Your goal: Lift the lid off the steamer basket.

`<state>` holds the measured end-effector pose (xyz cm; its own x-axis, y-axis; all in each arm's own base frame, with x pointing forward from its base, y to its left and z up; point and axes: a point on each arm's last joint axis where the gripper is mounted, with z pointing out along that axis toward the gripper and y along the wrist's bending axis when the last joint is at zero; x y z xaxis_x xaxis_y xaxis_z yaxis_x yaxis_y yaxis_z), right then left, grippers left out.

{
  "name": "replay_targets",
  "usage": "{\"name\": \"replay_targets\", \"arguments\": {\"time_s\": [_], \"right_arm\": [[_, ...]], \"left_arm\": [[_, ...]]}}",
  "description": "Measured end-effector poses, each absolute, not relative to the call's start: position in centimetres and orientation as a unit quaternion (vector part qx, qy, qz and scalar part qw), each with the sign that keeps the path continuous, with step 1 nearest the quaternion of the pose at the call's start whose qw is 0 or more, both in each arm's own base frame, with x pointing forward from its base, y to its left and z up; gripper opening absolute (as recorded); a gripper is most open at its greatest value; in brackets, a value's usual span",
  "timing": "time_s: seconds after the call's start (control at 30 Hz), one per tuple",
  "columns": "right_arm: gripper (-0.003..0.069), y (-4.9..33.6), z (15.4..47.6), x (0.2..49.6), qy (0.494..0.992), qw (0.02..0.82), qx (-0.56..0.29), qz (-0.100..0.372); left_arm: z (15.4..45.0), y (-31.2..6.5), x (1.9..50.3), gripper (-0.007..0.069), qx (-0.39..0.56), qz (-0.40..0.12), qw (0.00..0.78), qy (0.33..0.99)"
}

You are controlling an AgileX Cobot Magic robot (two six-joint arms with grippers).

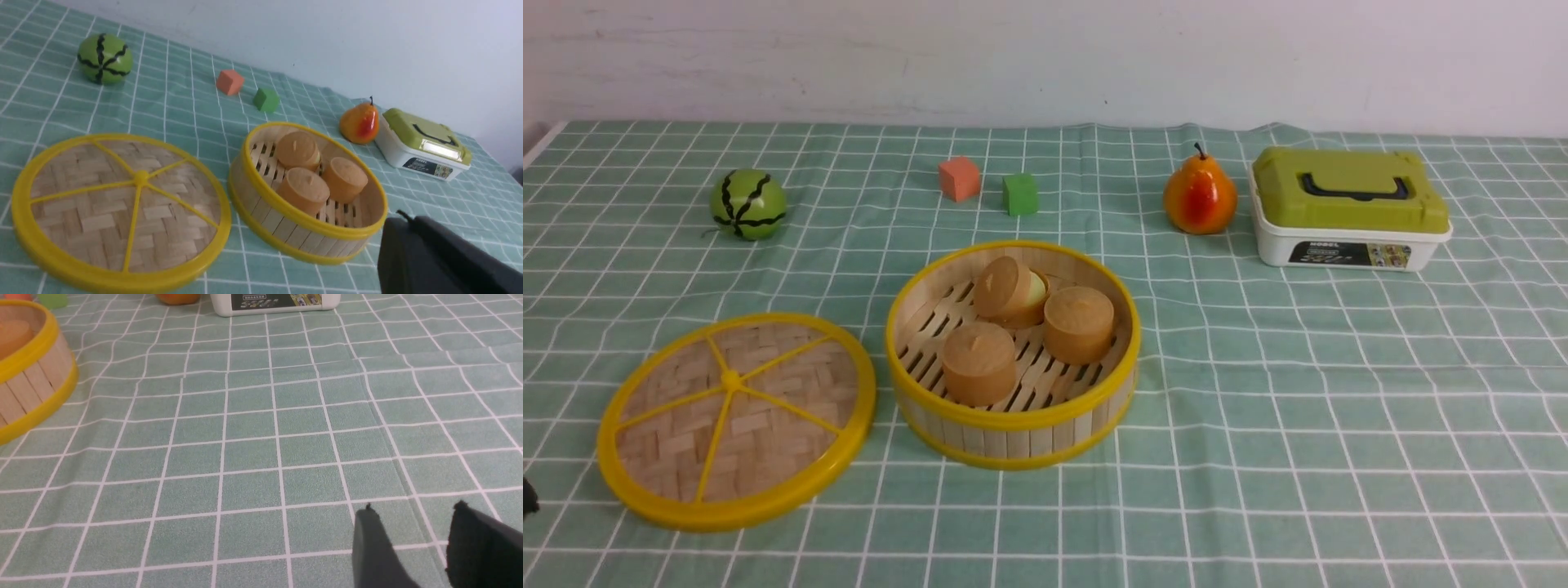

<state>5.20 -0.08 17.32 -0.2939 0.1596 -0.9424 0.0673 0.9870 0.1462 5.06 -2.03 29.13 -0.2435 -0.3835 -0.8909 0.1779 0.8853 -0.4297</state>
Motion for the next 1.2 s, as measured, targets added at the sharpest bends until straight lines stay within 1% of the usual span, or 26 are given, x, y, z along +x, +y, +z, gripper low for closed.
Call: {"name": "replay_targets", "arguments": {"time_s": [0.1,0.23,0.5,0.63,0.67,0.73,0.77,0.83,0.87,0.9,1.0,1.2], "right_arm": [[0.0242,-0.1,17.3,5.2,0.803,0.590,0.071,0.039],[0.0242,-0.1,17.3,5.2,0.803,0.590,0.071,0.039],[0.0242,-0.1,17.3,5.2,0.803,0.590,0.071,0.039],[0.0242,-0.1,17.3,5.2,0.803,0.590,0.071,0.039],[0.0242,-0.1,17.3,5.2,0.803,0.590,0.071,0.039],[0.0242,-0.1,17.3,5.2,0.803,0.590,0.071,0.039],[0.0242,-0.1,17.3,5.2,0.803,0.590,0.071,0.039],[0.0242,-0.1,17.3,5.2,0.803,0.590,0.071,0.039],[0.0242,-0.1,17.3,5.2,0.803,0.590,0.071,0.039],[0.0242,-0.1,17.3,5.2,0.803,0.590,0.071,0.039],[0.0242,-0.1,17.3,5.2,0.803,0.590,0.071,0.039],[0.0242,-0.1,17.3,5.2,0.803,0.590,0.071,0.039]], "left_arm": [[28.0,-2.1,5.3,-0.0013,-0.071,-0.228,0.598,0.765],[27.3,-2.1,5.5,-0.0013,-0.073,-0.225,0.590,0.772],[26.9,-1.9,5.4,-0.0012,-0.056,-0.194,0.585,0.786],[26.2,-1.8,5.6,-0.0012,-0.054,-0.183,0.582,0.790],[25.2,-1.6,5.9,-0.0011,-0.055,-0.168,0.587,0.790],[24.2,-1.3,6.1,-0.0009,-0.061,-0.157,0.595,0.786],[23.0,-1.1,6.2,-0.0008,-0.069,-0.151,0.602,0.781],[21.6,-0.9,6.0,-0.0006,-0.092,-0.156,0.606,0.774],[21.4,-0.9,6.1,-0.0006,-0.091,-0.153,0.605,0.776],[20.0,-0.7,5.9,-0.0005,-0.109,-0.158,0.602,0.775],[18.0,-0.5,5.5,-0.0002,-0.126,-0.157,0.599,0.775],[17.2,-0.4,5.3,0.0001,-0.130,-0.147,0.580,0.791]]}}
